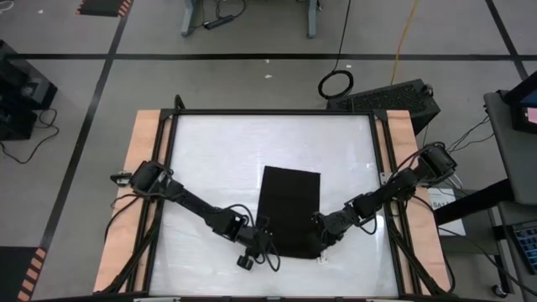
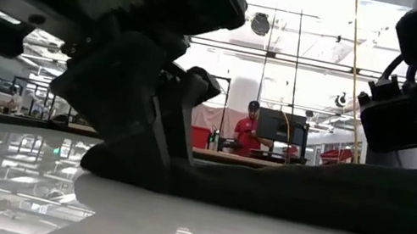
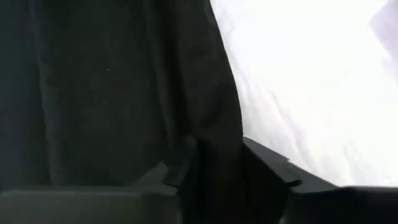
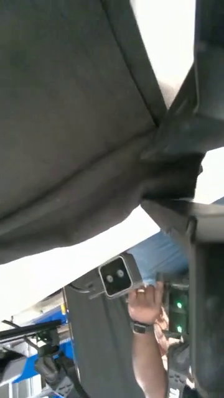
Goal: Roll towel into tight, uniform cylinder
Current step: Roll the black towel
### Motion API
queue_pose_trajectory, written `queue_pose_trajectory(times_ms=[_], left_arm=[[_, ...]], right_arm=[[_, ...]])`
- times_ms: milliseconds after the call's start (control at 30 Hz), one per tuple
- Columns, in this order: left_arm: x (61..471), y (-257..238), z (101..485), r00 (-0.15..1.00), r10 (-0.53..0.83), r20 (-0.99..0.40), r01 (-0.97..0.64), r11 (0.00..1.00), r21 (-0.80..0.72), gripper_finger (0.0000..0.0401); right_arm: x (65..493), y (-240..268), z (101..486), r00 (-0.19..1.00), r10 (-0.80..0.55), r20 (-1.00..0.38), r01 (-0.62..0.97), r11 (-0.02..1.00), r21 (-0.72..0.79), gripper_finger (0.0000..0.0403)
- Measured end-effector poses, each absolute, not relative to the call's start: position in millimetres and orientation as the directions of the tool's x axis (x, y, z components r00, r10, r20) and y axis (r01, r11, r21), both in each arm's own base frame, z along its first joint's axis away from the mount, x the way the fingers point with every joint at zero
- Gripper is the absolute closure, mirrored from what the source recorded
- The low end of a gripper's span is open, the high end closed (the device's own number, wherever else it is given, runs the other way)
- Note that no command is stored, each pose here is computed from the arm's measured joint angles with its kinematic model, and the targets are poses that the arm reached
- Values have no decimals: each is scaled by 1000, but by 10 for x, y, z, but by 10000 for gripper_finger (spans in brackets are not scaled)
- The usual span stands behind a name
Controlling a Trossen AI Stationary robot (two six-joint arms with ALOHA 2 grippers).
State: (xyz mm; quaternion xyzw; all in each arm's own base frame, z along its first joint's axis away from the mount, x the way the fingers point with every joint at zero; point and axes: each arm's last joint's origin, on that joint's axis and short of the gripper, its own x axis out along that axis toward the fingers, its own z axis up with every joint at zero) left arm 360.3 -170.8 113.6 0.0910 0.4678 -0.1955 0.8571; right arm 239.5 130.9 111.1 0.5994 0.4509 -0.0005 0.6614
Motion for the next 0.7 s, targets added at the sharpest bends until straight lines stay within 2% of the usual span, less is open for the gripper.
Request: queue_pose_trajectory(times_ms=[167, 233, 500, 700], left_arm=[[3650, -1648, 1128, 461, -336, -821, 438, 891, -119, 367], [3674, -1608, 1131, 452, -372, -811, 431, 887, -167, 387], [3748, -1488, 1139, 421, -491, -763, 426, 849, -311, 379], [3779, -1391, 1138, 394, -547, -738, 403, 825, -397, 387]], right_arm=[[2396, 1268, 1232, 638, 517, -570, 426, 380, 821, 242], [2383, 1267, 1318, 649, 529, -546, 365, 413, 834, 229], [2243, 1238, 1656, 699, 510, -501, 146, 584, 799, 228], [2080, 1413, 1831, 758, 481, -440, -92, 747, 658, 233]])
